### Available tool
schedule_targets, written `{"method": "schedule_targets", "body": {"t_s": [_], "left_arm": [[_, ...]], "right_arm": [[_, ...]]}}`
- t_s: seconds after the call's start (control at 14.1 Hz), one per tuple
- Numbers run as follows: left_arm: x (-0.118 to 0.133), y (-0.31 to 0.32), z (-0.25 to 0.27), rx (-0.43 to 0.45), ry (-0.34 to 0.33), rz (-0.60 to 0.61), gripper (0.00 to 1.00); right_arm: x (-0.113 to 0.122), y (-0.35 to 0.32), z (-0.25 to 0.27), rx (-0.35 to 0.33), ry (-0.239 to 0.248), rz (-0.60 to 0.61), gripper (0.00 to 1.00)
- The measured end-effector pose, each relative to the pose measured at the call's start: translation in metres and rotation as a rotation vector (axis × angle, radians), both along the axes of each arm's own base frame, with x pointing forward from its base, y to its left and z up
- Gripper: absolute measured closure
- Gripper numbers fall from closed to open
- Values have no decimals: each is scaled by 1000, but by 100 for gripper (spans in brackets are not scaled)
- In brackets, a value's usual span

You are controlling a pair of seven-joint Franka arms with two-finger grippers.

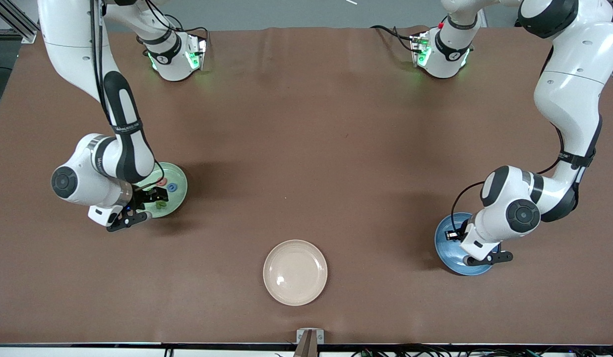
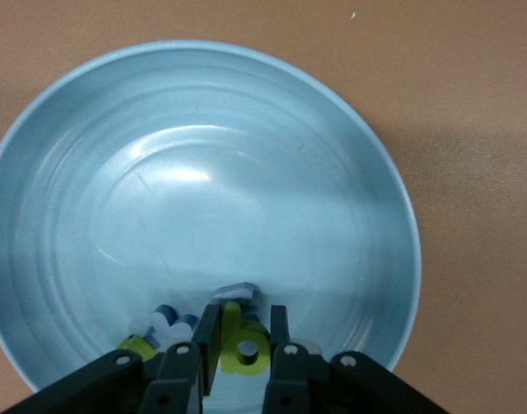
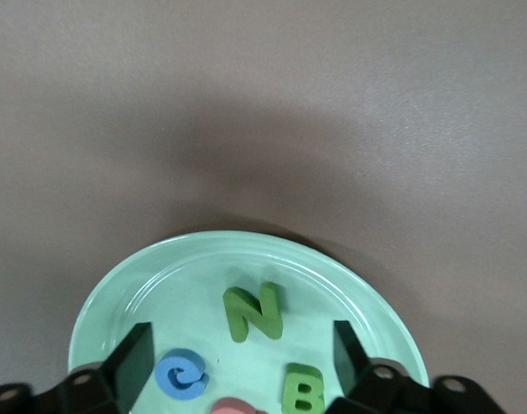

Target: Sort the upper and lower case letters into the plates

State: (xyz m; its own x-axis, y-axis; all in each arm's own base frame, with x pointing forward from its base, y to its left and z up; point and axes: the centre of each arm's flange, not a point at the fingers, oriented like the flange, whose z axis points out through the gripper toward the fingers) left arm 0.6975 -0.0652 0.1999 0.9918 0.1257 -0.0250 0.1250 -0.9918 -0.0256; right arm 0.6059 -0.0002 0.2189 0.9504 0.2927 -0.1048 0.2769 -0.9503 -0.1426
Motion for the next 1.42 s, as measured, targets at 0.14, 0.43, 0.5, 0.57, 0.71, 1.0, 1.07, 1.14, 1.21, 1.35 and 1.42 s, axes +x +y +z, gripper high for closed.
{"method": "schedule_targets", "body": {"t_s": [0.14, 0.43, 0.5, 0.57, 0.71, 1.0, 1.07, 1.14, 1.21, 1.35, 1.42], "left_arm": [[0, 2, -1, 3, 2, 2, 74], [0, 5, -3, 8, 4, 5, 74], [-1, 5, -3, 8, 5, 4, 74], [-1, 4, -3, 8, 5, 3, 74], [-1, 3, -4, 8, 5, 1, 70], [2, 4, 2, 9, -4, 5, 37], [2, 4, 8, 11, -4, 4, 26], [3, 2, 16, 15, 2, 2, 17], [2, -1, 27, 24, 10, -2, 8], [2, -1, 60, 57, 14, -22, 0], [3, 3, 82, 71, -2, -58, 0]], "right_arm": [[5, -10, 24, 12, 40, -84, 0], [14, -15, 94, 1, 29, -255, 0], [15, -11, 111, -11, 41, -300, 0], [17, -6, 128, -26, 65, -337, 0], [23, 8, 169, -70, 108, -357, 0], [29, 18, 237, -88, 117, -345, 0], [29, 15, 248, -86, 108, -349, 0], [29, 11, 258, -83, 95, -354, 0], [27, 7, 268, -83, 81, -357, 0], [22, 0, 285, -97, 58, -355, 0], [19, -1, 291, -105, 53, -358, 0]]}}
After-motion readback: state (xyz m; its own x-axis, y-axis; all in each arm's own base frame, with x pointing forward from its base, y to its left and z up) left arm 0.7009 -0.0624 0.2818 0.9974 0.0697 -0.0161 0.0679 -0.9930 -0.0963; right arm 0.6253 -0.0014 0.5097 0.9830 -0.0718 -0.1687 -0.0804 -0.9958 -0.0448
